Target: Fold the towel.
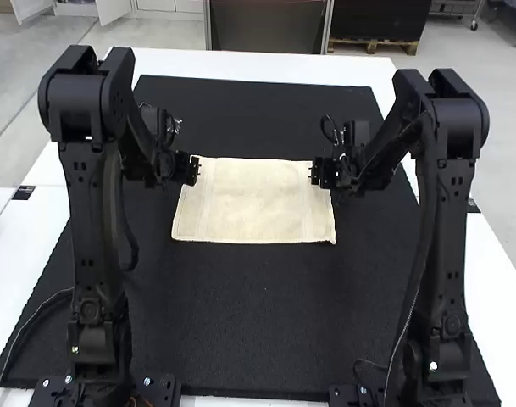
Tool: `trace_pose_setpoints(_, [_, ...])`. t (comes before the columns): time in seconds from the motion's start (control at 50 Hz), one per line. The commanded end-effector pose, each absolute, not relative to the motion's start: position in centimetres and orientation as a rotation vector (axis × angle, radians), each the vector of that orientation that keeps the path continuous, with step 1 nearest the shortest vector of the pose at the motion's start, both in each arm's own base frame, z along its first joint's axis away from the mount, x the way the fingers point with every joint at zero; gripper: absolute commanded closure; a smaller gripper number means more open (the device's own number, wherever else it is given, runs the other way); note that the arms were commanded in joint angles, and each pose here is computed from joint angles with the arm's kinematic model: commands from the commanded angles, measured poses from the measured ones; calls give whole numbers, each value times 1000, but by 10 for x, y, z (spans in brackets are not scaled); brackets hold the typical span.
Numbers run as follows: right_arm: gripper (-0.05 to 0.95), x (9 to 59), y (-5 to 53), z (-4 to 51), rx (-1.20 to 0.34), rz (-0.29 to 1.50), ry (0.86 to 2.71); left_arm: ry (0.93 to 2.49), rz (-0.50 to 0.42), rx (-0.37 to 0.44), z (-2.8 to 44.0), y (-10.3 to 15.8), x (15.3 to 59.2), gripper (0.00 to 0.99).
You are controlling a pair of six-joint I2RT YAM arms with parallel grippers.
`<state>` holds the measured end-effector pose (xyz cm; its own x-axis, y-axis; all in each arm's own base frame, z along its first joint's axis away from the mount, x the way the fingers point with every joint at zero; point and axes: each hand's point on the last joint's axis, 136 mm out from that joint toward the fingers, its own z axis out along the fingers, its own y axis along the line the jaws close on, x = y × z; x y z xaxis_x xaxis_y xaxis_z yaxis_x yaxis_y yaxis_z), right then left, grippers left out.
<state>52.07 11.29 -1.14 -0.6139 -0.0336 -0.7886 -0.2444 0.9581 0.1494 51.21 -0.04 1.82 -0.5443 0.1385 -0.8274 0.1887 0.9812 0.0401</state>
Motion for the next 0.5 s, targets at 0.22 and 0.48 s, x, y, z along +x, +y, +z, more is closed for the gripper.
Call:
trace_pose_setpoints(0.22, [0, 538, 119, -9, -233, 282, 2187, 2155, -70, 238, 6, 3, 526, 82])
trace_pose_setpoints(0.48, [292, 532, 121, -25, -266, 263, 2234, 2177, -101, 241, -10, 0, 525, 203])
